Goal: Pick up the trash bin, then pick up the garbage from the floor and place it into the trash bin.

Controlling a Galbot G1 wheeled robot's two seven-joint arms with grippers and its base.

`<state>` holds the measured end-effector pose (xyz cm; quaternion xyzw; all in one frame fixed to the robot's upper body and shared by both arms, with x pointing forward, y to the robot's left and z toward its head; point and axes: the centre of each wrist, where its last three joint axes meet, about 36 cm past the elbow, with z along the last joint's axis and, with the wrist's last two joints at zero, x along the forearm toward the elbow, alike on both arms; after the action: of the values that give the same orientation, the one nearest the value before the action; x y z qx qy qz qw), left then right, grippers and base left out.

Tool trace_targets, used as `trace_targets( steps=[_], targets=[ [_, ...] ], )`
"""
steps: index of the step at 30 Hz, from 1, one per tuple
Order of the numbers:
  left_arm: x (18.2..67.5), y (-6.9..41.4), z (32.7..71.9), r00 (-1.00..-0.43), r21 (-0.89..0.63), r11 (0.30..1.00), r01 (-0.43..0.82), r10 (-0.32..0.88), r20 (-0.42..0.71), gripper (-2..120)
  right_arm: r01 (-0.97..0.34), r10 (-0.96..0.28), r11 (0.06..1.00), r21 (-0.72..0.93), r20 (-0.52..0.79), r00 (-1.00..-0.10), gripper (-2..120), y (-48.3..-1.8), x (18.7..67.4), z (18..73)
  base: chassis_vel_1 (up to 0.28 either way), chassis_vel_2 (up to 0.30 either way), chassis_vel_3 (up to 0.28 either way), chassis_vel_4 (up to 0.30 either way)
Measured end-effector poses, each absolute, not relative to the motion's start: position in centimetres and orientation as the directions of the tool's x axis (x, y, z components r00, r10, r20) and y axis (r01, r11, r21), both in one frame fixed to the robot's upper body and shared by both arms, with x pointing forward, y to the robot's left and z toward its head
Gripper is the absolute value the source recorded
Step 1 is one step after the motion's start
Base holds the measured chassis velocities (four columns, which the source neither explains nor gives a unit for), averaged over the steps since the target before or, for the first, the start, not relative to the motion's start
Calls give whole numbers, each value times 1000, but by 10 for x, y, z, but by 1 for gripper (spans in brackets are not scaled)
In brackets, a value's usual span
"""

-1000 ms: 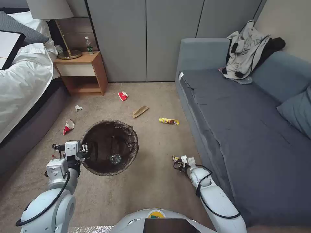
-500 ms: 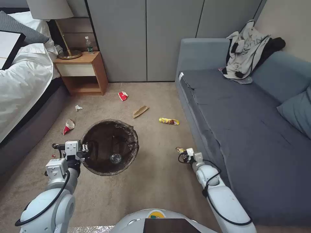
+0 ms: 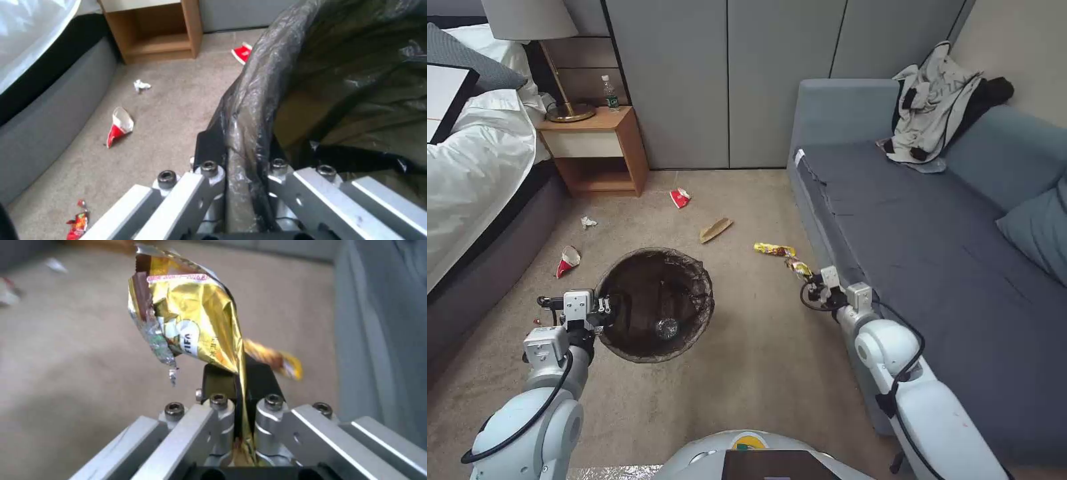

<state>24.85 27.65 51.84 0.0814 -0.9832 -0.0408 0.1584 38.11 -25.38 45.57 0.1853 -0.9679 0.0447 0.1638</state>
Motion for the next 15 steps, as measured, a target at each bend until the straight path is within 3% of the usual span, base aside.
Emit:
trace_targets(
  steps=[10, 15],
  targets=[
    [250, 274, 516, -935, 104, 984, -141, -167, 311, 4, -571, -553, 821, -27, 214, -805, 0, -218, 374, 510, 0, 0, 0, 0],
    [250, 274, 515, -935, 108, 984, -143, -170, 313, 4, -682, -667, 731, -26, 184, -722, 0, -192, 371, 531, 0, 0, 0, 0]
  ],
)
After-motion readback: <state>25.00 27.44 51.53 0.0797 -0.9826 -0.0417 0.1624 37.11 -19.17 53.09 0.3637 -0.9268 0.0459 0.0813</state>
